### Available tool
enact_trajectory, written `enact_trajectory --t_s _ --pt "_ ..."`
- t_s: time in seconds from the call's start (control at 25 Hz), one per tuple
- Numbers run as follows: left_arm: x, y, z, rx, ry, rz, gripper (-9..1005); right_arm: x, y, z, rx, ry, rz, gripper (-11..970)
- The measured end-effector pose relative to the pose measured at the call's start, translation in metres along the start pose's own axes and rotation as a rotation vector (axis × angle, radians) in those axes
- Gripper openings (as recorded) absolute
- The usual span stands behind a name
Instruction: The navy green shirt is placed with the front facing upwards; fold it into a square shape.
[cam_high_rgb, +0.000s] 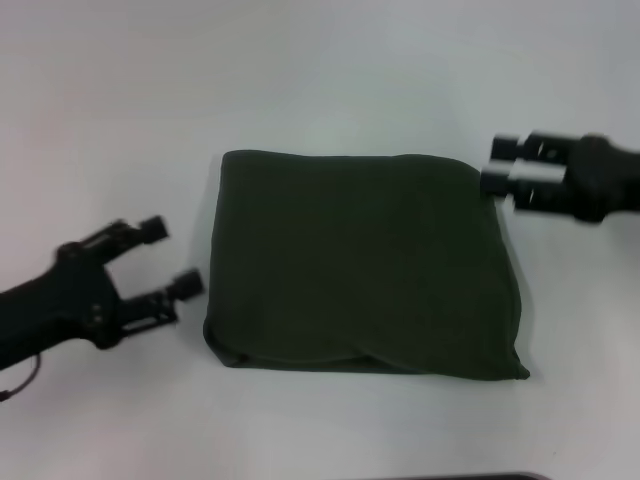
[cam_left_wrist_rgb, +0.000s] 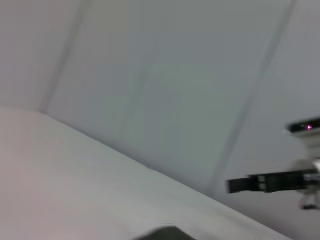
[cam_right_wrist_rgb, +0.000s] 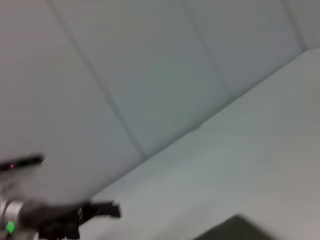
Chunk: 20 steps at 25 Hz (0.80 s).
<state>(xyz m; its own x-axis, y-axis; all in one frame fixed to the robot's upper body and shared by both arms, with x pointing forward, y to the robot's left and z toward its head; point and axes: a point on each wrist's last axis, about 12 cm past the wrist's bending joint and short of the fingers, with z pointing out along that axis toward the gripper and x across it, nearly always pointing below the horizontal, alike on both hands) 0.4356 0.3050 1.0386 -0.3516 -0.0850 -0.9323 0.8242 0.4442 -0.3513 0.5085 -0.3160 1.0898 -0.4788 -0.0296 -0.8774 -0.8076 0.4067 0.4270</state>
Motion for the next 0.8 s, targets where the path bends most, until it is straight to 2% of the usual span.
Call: enact_trajectory --t_s 0.16,0.32,0.56,0.8 --pt "-0.011 0.002 0.018 0.139 0.071 -0.011 783 0.006 0.004 0.011 -0.058 0.094 -0.022 743" --pt "-0.017 0.001 0.027 0.195 0.086 -0.026 908 0.009 0.010 0.020 -0.105 0.114 -0.074 743" --pt "-0.022 0.001 0.033 0.228 0.078 -0.039 906 0.010 0.012 0.031 -0.132 0.106 -0.107 691" --pt "-0.020 -0.002 0.036 0.233 0.072 -0.045 904 0.008 0.014 0.049 -0.155 0.120 -0.125 549"
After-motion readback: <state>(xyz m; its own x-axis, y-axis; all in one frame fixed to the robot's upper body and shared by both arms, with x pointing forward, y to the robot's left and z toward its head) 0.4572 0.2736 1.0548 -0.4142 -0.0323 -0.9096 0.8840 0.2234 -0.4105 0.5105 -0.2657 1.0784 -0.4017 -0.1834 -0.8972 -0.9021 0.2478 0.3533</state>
